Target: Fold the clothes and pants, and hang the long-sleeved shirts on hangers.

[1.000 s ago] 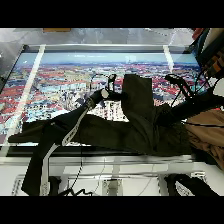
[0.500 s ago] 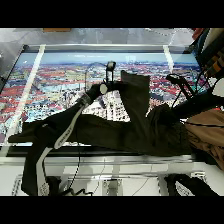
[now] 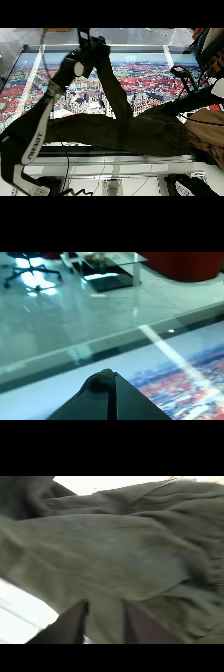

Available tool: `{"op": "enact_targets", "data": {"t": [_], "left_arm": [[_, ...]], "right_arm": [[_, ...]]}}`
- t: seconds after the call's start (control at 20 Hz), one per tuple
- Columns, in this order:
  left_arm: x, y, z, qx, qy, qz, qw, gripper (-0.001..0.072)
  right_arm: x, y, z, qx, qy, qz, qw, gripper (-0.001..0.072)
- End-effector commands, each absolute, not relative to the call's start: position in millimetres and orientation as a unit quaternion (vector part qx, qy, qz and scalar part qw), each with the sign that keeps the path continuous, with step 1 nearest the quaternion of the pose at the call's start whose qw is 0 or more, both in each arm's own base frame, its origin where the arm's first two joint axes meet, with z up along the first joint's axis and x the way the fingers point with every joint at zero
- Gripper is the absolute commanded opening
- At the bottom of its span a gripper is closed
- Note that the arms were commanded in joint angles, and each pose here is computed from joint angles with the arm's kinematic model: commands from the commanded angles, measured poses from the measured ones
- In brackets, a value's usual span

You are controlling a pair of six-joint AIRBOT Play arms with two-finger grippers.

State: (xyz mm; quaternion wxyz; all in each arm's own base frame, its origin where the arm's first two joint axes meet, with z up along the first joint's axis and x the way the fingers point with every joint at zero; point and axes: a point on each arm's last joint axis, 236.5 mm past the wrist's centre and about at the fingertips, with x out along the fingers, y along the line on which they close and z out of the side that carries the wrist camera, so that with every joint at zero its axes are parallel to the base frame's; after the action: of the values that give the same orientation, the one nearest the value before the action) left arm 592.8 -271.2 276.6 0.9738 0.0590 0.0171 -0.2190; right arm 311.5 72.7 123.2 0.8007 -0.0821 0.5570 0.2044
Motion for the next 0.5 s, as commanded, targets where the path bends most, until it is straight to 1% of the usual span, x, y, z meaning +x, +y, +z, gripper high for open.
{"op": "enact_targets", "data": {"t": [0.0,0.05,0.1,0.25,0.45], "left_arm": [[573.8,-214.0,282.0,0.159,0.085,-0.172,0.968,0.0026],[566.6,-190.2,271.3,0.183,0.130,-0.152,0.963,0.0025],[558.7,-165.8,263.9,0.201,0.168,-0.130,0.956,0.0025],[534.0,-92.6,254.8,0.236,0.254,-0.066,0.936,0.0025],[514.4,-42.8,244.7,0.294,0.311,-0.050,0.903,0.0024]], "right_arm": [[339.0,38.0,127.7,-0.134,0.524,0.138,0.830,0.0159],[346.1,29.6,130.3,-0.147,0.514,0.123,0.836,0.0113],[352.1,23.8,133.0,-0.159,0.504,0.113,0.842,0.0027],[369.6,11.3,142.9,-0.164,0.471,0.090,0.862,0.0023],[394.1,-25.8,148.3,-0.144,0.441,0.041,0.885,0.0022]]}}
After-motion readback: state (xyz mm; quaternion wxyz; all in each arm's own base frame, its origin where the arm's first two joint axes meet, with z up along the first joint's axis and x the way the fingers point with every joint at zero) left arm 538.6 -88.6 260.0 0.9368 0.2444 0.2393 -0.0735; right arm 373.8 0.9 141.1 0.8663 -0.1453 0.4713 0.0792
